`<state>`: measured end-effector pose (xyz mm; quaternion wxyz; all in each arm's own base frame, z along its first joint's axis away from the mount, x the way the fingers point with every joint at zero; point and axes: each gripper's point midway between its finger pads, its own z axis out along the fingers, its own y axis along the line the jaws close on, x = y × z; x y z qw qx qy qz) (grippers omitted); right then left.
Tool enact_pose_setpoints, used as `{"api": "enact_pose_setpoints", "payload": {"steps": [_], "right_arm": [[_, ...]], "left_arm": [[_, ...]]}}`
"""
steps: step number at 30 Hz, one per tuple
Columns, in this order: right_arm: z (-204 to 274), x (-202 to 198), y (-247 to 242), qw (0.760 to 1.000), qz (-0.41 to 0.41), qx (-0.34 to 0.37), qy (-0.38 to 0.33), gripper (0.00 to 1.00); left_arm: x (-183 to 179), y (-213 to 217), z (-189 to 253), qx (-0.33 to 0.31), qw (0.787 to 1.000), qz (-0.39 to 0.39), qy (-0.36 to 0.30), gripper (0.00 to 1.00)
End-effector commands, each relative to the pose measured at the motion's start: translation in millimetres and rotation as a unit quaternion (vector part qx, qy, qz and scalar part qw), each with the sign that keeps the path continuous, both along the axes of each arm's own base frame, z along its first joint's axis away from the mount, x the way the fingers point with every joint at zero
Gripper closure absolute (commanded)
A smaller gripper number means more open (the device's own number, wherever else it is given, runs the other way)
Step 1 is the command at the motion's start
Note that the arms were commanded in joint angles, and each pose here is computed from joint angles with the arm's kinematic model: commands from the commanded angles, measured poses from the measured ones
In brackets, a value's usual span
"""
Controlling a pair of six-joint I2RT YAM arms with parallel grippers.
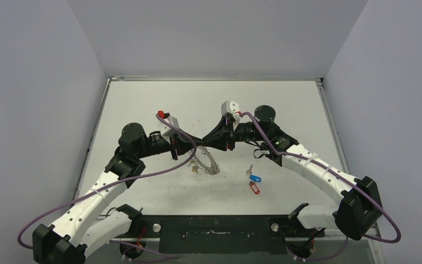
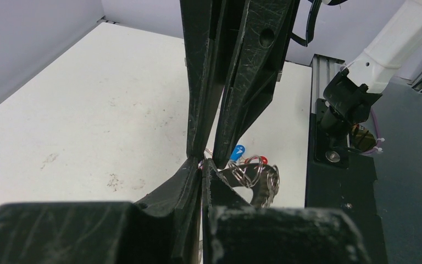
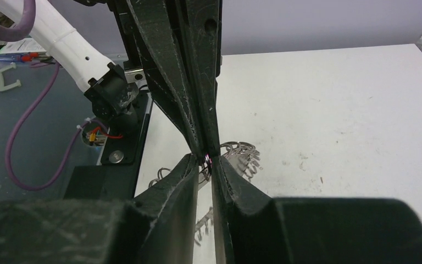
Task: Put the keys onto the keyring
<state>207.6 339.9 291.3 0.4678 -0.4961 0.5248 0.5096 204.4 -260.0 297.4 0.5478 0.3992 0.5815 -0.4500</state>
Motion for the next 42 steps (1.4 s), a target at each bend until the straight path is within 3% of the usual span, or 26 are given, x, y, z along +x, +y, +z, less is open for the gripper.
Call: {"api": "enact_pose_setpoints", "payload": {"steps": [1,13,16,18,20,27,28,30,33,42], "right_arm": [[29.1,-0.9,3.9,0.998,0.019,0.033,-0.054,0.85],[16.6,-0.2,1.3,0.998,0.020,0.008,-0.060,0.72],[12.1,1.6,1.2,0.998,0.018,0.000,-0.057,0.78],[11.2,4.7,1.2,0.998,0.012,-0.004,-0.055,0.92],[12.6,8.1,0.8,0.999,0.004,-0.003,-0.053,0.99],[19.6,14.1,-3.6,0.999,-0.010,0.004,-0.040,1.00],[20.2,14.6,-4.9,0.999,-0.012,0.005,-0.039,1.00],[21.5,14.4,-7.1,0.999,-0.014,0.006,-0.041,1.00],[23.5,13.1,-10.4,0.999,-0.016,0.007,-0.043,1.00],[32.8,3.3,-13.3,0.999,-0.003,0.015,-0.037,1.00]], "left_arm": [[-11.2,-1.7,42.2,-0.041,0.996,-0.023,-0.071,1.00],[-15.6,-3.6,44.9,-0.049,0.995,-0.036,-0.076,1.00],[-16.1,-3.7,45.5,-0.050,0.995,-0.037,-0.077,1.00],[-16.4,-3.7,45.7,-0.051,0.995,-0.038,-0.076,1.00],[-17.0,-4.0,45.6,-0.051,0.995,-0.040,-0.075,1.00],[-18.0,-1.5,44.8,-0.049,0.995,-0.033,-0.075,1.00],[-15.6,0.3,45.8,-0.048,0.996,-0.022,-0.077,0.94],[-10.5,6.1,46.6,-0.046,0.996,0.008,-0.077,0.65],[-4.5,18.0,48.9,-0.054,0.994,0.058,-0.079,0.48],[-1.3,33.3,25.4,-0.017,0.993,0.107,-0.037,0.53]]}}
